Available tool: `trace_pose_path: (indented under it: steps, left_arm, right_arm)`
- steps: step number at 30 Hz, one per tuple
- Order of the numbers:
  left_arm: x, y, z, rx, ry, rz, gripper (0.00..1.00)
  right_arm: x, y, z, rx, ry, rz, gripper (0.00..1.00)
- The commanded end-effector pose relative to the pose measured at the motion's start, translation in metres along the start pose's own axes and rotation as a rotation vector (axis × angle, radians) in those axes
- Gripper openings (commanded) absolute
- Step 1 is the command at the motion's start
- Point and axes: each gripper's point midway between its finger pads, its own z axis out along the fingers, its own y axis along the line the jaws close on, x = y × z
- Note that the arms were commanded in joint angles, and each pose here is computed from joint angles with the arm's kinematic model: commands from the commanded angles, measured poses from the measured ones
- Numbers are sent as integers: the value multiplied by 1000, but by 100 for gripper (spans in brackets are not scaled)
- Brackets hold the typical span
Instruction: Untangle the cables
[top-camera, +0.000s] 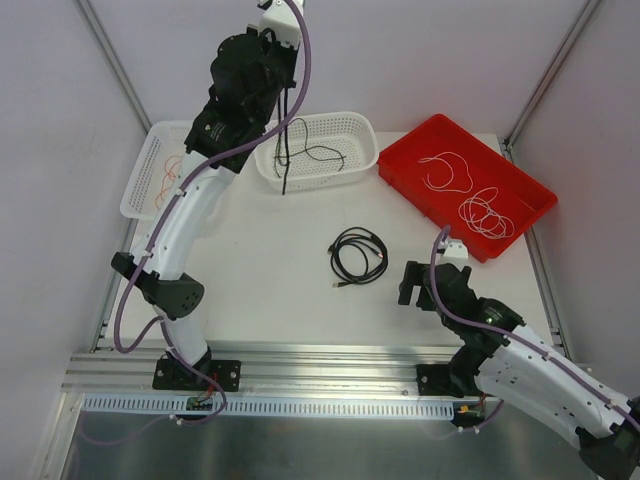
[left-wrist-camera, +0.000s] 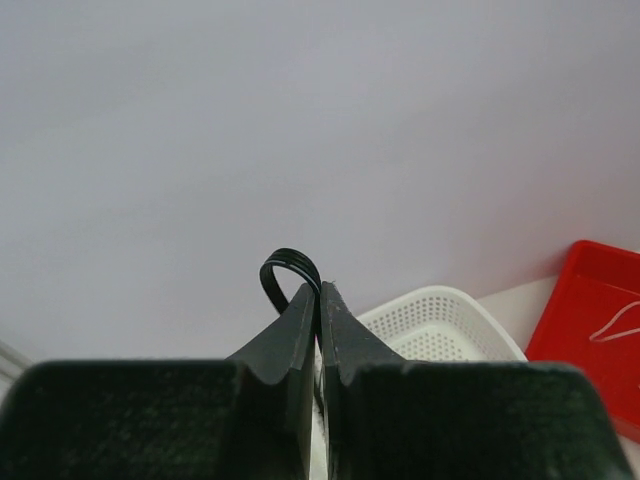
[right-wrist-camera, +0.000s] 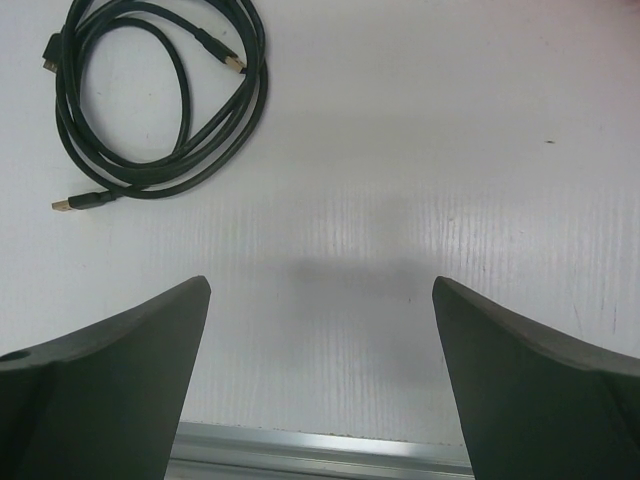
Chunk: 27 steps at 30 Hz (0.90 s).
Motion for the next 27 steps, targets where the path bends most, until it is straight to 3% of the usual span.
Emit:
trace_pose_path:
  steps: [1,10,16,20,24,27]
  left_arm:
    - [-42,21,14,-24,-178,-11,0]
    - [3,31,85,-36,-246,-18,1]
    - [98,13,141,-10,-166,-19,1]
    - [148,2,153,4,-78,-31,0]
    - [150,-5,148,38,-85,-58,0]
    - [128,-7,141,70,-126,-73,0]
  right_arm:
    - [-8,13,4,-39,-14,6,99]
    - [0,16,10,-33,36,-21,99]
    - [4,13,15,-7,50,-45,99]
    - [5,16,17,-11,63,-58,99]
    - [6,17,19,-6,74,-67,99]
    - [6,17,19,-8,74,-68,99]
